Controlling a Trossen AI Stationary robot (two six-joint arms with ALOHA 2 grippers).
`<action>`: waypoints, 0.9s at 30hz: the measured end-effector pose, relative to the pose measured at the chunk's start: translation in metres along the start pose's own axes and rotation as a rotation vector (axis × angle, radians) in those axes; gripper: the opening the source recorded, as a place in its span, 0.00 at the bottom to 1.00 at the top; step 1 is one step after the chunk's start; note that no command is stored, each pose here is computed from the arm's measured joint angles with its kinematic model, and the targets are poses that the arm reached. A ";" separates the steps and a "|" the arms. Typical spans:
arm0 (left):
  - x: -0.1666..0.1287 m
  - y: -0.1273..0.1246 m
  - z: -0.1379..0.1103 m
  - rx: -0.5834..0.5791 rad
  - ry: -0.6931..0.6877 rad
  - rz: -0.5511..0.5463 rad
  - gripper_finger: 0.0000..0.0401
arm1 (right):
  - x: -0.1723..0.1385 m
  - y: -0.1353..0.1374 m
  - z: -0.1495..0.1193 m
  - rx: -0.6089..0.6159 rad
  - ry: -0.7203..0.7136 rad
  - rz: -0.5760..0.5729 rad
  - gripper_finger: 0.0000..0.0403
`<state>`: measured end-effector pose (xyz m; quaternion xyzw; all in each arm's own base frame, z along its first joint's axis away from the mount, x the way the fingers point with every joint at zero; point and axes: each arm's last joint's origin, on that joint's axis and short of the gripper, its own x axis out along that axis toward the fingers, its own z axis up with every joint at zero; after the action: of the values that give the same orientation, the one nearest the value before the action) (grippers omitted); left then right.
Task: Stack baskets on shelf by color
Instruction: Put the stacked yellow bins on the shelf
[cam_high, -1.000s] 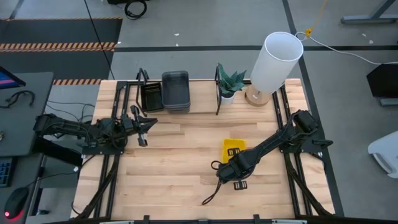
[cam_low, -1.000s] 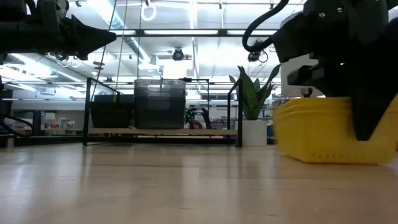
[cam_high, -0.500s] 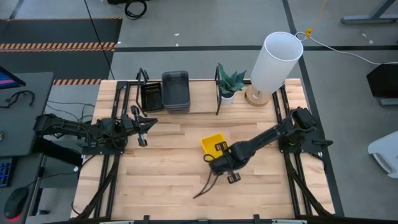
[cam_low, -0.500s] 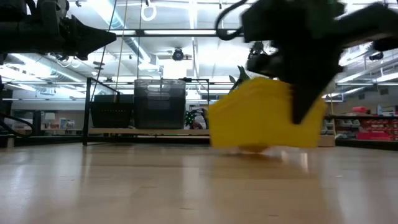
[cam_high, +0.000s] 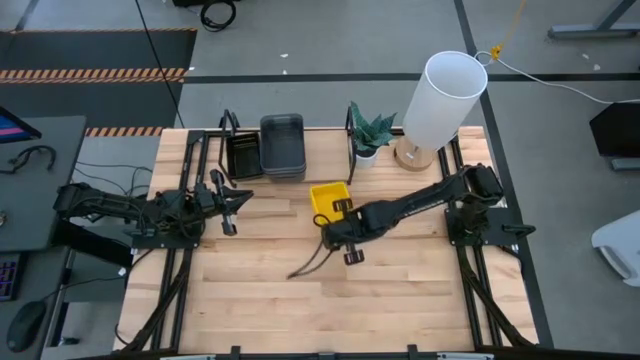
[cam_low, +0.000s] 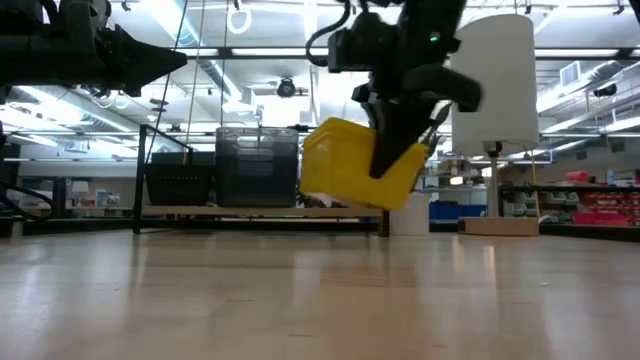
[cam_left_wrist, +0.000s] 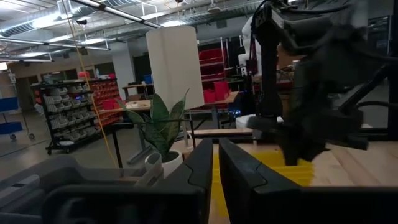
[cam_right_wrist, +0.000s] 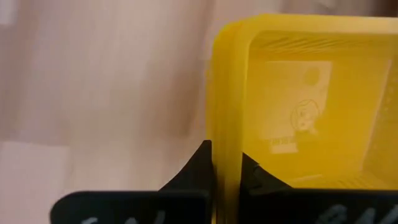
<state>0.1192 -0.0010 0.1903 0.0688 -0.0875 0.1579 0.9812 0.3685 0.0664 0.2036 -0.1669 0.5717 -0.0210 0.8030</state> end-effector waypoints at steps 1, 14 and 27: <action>0.000 0.000 0.000 0.000 0.000 0.000 0.09 | 0.000 -0.005 0.001 0.002 -0.001 -0.006 0.03; 0.000 0.000 0.000 0.000 -0.001 0.000 0.08 | 0.014 -0.061 0.001 0.072 -0.047 -0.068 0.03; 0.000 0.000 0.000 0.000 -0.001 0.000 0.10 | 0.023 -0.103 -0.008 0.101 -0.035 -0.108 0.03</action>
<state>0.1192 -0.0009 0.1905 0.0687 -0.0879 0.1580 0.9811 0.3851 -0.0378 0.2098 -0.1571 0.5461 -0.0899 0.8179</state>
